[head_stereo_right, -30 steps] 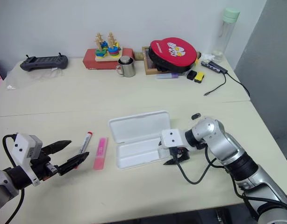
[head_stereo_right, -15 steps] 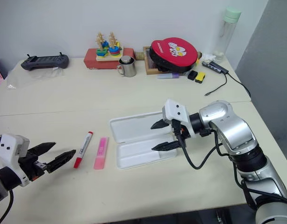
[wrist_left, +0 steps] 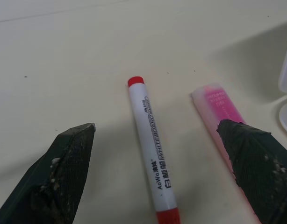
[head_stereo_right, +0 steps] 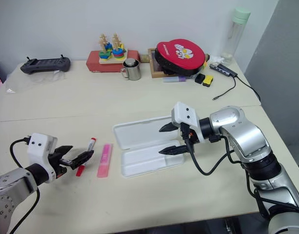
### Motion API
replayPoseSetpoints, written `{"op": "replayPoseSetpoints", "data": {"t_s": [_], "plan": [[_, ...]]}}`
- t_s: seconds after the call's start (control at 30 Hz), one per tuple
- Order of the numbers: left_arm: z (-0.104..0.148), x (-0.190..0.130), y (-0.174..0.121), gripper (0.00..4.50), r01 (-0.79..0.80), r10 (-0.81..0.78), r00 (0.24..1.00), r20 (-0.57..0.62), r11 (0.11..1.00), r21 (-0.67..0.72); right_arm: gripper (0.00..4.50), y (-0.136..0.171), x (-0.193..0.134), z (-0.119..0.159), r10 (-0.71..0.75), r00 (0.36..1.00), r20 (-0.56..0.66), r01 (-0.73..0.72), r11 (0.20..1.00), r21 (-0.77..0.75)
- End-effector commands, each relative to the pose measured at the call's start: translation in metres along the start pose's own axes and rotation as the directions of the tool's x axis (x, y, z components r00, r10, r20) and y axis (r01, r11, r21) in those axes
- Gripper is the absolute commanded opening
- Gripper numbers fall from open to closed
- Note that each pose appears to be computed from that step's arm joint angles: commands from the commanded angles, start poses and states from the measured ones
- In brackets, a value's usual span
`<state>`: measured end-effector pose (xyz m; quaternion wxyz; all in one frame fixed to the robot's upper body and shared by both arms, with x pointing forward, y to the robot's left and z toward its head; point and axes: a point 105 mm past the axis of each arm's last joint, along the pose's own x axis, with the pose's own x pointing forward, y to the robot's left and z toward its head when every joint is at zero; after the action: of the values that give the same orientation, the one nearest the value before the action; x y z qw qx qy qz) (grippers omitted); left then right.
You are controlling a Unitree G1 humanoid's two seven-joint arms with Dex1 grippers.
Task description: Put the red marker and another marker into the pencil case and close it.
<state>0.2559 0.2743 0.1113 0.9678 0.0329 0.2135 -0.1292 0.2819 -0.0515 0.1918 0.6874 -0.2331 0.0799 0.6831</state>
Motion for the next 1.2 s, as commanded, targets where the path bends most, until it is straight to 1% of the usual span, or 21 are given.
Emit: {"op": "replayPoseSetpoints", "data": {"t_s": [0.03,0.13,0.2,0.27,0.33,0.37,0.4,0.43,0.47,0.73,1.0,1.03,1.2], "plan": [[0.0,0.001,0.0,4.5,-0.011,0.011,1.0,-0.012,1.0,0.018,3.7,0.003,-0.003,0.011,-0.001,1.0,0.026,0.003,0.999,-0.047],[-0.007,0.002,0.009,4.5,-0.063,0.065,0.996,-0.063,0.997,0.032,3.7,0.003,-0.004,0.013,-0.003,1.0,0.028,0.005,0.999,-0.046],[-0.013,0.001,0.01,4.5,-0.068,0.069,0.992,-0.102,0.998,0.015,3.7,0.003,-0.004,0.013,-0.006,1.0,0.028,0.007,0.999,-0.044],[-0.014,0.0,0.01,4.5,-0.062,0.063,0.992,-0.111,0.998,0.011,3.7,0.003,-0.004,0.013,-0.008,1.0,0.027,0.009,0.999,-0.042],[-0.017,0.001,0.012,4.15,-0.081,0.082,0.989,-0.123,0.997,0.008,3.72,0.002,-0.004,0.013,-0.01,1.0,0.027,0.011,0.999,-0.039],[-0.022,0.001,0.014,4.02,-0.091,0.089,0.984,-0.155,0.996,-0.01,3.72,0.002,-0.004,0.014,-0.01,1.0,0.028,0.011,0.999,-0.04],[-0.026,0.0,0.016,3.78,-0.098,0.092,0.979,-0.179,0.995,-0.024,3.72,0.002,-0.004,0.014,-0.011,1.0,0.028,0.012,0.999,-0.04],[-0.027,0.001,0.016,3.67,-0.099,0.091,0.979,-0.183,0.995,-0.033,3.72,0.002,-0.004,0.014,-0.01,1.0,0.029,0.011,0.999,-0.04],[-0.028,0.001,0.014,3.35,-0.09,0.08,0.979,-0.19,0.995,-0.045,3.72,0.002,-0.003,0.014,-0.01,1.0,0.03,0.011,0.999,-0.041],[-0.026,0.0,0.015,2.09,-0.089,0.079,0.978,-0.191,0.995,-0.042,3.72,0.002,-0.002,0.014,-0.012,0.999,0.031,0.013,0.999,-0.04],[-0.026,0.001,0.015,0.49,-0.085,0.075,0.979,-0.19,0.996,-0.041,3.72,0.002,-0.002,0.013,-0.012,0.999,0.031,0.013,0.999,-0.039],[-0.025,0.001,0.015,0.4,-0.084,0.075,0.979,-0.19,0.996,-0.04,3.72,0.003,-0.002,0.013,-0.011,0.999,0.031,0.013,0.999,-0.038],[-0.026,-0.001,0.02,0.39,-0.113,0.108,0.973,-0.204,0.993,-0.015,3.72,0.003,-0.003,0.013,-0.01,1.0,0.029,0.011,0.999,-0.039]]}}
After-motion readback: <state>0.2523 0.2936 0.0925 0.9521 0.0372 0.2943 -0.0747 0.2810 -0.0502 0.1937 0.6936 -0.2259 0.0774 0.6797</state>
